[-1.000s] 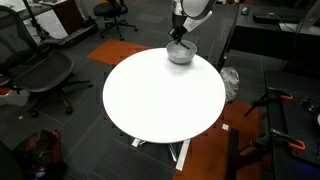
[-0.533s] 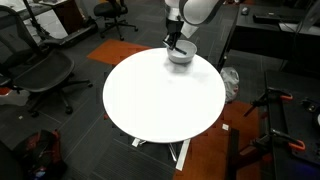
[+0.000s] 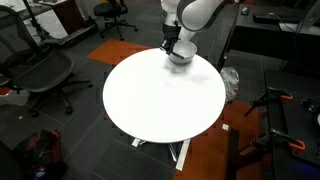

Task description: Take the pen out of the bowl, put it on the table then place it back in the bowl

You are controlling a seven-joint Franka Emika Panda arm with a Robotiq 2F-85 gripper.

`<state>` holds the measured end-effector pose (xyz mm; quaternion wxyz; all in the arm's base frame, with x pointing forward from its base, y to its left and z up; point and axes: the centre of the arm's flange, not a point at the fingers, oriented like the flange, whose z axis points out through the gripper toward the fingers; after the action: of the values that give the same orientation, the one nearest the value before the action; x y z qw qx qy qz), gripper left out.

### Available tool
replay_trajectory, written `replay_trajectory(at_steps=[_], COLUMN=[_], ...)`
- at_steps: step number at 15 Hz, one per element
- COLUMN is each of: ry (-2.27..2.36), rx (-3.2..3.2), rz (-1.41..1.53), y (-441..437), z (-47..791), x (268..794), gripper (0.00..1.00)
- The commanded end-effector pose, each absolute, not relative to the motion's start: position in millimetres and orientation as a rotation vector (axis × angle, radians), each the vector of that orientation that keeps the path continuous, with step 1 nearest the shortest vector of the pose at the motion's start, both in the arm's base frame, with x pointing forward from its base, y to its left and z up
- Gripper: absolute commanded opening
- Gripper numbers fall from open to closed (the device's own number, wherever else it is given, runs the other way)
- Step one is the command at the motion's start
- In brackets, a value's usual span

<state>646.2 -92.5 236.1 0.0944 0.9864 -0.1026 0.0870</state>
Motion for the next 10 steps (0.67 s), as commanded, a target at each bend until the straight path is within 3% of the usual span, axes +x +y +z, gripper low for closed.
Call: replay_trajectory(at_steps=[1, 10], ry=[-0.355, -0.289], rx=[2.889, 2.921], rz=[0.315, 0.254], y=[-98, -88], z=[222, 175], x=[647, 646], gripper=[0.05, 0.05])
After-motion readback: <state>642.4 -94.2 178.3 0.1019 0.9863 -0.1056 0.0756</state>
